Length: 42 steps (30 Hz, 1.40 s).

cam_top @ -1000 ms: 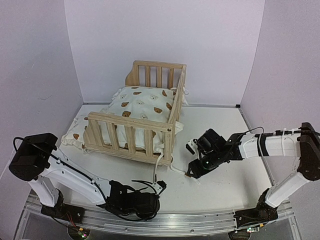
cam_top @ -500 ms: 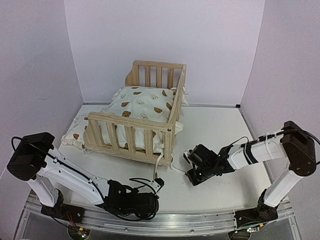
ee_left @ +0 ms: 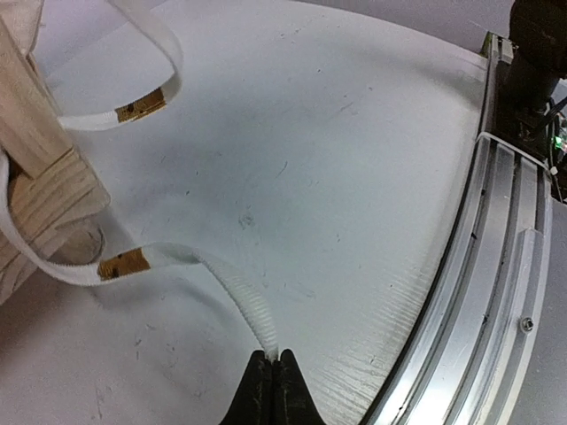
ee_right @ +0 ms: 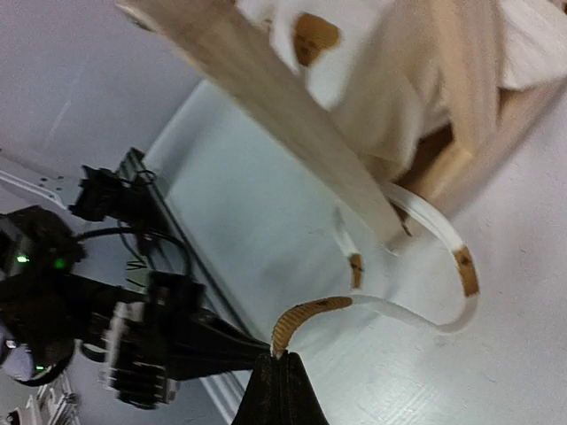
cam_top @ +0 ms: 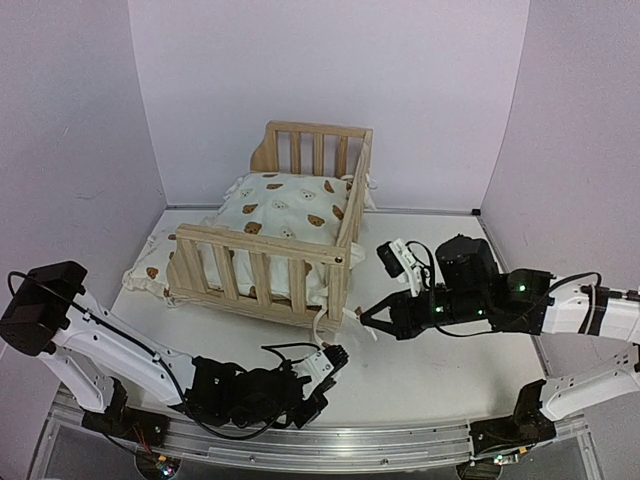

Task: Set up the pet bed

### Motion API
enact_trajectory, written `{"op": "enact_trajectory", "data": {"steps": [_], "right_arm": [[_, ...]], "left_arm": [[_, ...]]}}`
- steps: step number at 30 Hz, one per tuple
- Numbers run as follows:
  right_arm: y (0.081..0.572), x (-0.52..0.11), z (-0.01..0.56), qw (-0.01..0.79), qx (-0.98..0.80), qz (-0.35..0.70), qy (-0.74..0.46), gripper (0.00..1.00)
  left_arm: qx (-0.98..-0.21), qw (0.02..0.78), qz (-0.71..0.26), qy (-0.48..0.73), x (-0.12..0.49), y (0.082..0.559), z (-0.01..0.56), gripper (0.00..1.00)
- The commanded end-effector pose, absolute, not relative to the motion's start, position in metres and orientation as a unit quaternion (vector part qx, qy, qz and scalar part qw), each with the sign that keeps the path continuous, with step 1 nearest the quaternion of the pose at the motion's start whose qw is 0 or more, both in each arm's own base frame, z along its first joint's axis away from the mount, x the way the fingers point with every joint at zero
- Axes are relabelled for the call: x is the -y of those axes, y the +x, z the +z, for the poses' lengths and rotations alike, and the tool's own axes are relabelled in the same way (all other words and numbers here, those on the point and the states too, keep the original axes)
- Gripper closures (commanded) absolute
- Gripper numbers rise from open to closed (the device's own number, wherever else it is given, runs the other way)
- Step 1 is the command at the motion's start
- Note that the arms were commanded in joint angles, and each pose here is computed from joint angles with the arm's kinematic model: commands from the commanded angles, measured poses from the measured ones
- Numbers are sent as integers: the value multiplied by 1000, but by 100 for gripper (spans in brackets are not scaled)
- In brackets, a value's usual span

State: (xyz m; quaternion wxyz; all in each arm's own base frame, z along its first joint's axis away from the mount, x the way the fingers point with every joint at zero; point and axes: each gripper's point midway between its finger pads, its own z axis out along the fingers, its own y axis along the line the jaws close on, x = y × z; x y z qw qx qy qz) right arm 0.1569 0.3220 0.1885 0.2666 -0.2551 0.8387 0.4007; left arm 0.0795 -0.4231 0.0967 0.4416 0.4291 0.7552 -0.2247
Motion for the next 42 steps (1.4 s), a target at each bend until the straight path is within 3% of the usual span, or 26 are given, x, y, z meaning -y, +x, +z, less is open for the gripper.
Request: {"op": "enact_trajectory", "data": {"steps": [1, 9, 15, 18, 20, 24, 29, 34, 37, 42], "right_arm": [[137, -356, 267, 273, -763, 519, -272, 100], [137, -388, 307, 303, -747, 527, -270, 100], [137, -424, 288, 332, -785, 432, -294, 100], [149, -433, 262, 351, -834, 326, -273, 87], [154, -432, 251, 352, -853, 271, -274, 68], [149, -422, 262, 349, -852, 271, -281, 48], [148, -394, 300, 370, -839, 285, -281, 40], [184, -317, 306, 399, -856, 244, -220, 36], [200, -277, 259, 382, -872, 235, -195, 33], [182, -287, 179, 335, -858, 285, -268, 30]], "left_arm": [[-686, 509, -268, 446, 441, 76, 144, 100], [-673, 510, -251, 473, 441, 73, 134, 100], [-665, 514, -233, 489, 447, 74, 128, 100], [-666, 512, -240, 487, 450, 72, 130, 100], [-666, 510, -244, 487, 451, 70, 130, 100], [-673, 499, -263, 479, 451, 62, 129, 100], [-673, 497, -271, 476, 451, 58, 131, 100], [-677, 503, -288, 453, 452, 60, 146, 100], [-683, 505, -299, 436, 453, 65, 155, 100], [-697, 507, -310, 402, 443, 81, 164, 100]]}}
